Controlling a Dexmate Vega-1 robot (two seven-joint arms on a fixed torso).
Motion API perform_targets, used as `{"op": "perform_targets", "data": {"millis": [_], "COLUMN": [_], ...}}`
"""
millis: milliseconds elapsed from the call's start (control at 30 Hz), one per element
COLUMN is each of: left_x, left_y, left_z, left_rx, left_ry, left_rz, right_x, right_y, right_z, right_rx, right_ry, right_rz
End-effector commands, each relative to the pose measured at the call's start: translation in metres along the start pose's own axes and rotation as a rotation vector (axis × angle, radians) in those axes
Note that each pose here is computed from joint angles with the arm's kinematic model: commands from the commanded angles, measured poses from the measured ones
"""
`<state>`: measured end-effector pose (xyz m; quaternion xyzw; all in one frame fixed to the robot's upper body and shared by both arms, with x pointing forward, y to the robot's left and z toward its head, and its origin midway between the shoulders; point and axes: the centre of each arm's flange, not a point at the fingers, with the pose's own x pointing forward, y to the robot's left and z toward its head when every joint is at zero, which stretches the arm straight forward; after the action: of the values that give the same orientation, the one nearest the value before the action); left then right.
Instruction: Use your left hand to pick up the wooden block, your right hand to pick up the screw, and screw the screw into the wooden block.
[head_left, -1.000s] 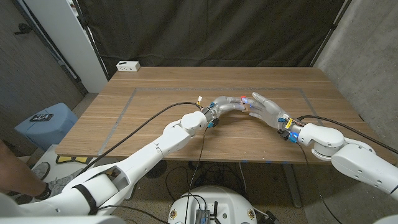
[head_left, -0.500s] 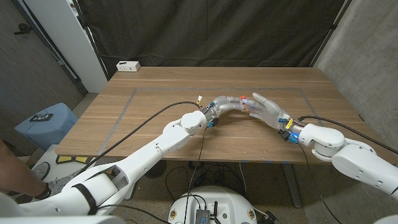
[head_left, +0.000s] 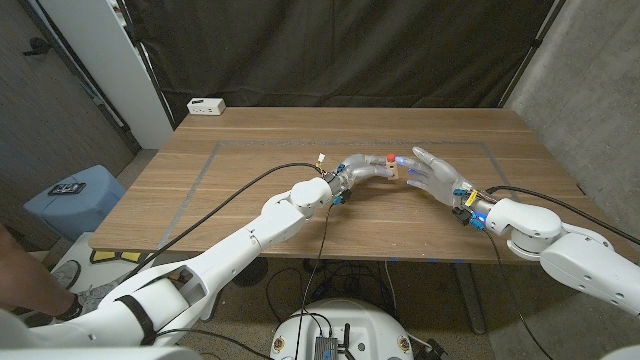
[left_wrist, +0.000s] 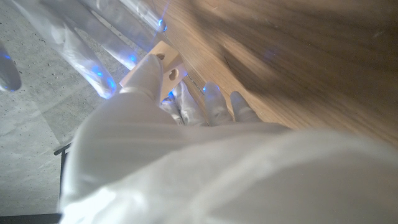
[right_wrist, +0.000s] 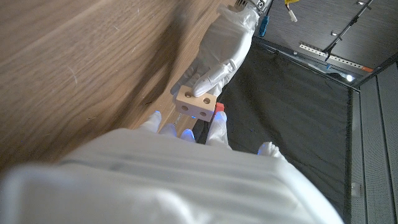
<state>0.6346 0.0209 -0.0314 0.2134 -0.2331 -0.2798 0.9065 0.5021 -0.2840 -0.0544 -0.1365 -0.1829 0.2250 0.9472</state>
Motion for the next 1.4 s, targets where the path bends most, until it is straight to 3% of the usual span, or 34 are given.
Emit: {"op": "perform_targets", "data": {"millis": [33, 667, 1400], "left_x": [0.0, 0.0, 0.0], "left_y": [-0.001, -0.003, -0.003], "left_z": [0.0, 0.001, 0.004], "left_rx": [0.003, 0.013, 0.02], "left_ry": [0.006, 0.003, -0.007], "left_rz": [-0.001, -0.008, -0.007], "right_x": [-0.002, 0.006, 0.027], "right_y": [-0.009, -0.014, -0.012], "right_z": [-0.003, -0.004, 0.001], "right_rx": [0.012, 0.007, -0.012], "right_ry": [-0.002, -0.02, -0.035], "right_rz": [-0.028, -0.029, 0.017]}}
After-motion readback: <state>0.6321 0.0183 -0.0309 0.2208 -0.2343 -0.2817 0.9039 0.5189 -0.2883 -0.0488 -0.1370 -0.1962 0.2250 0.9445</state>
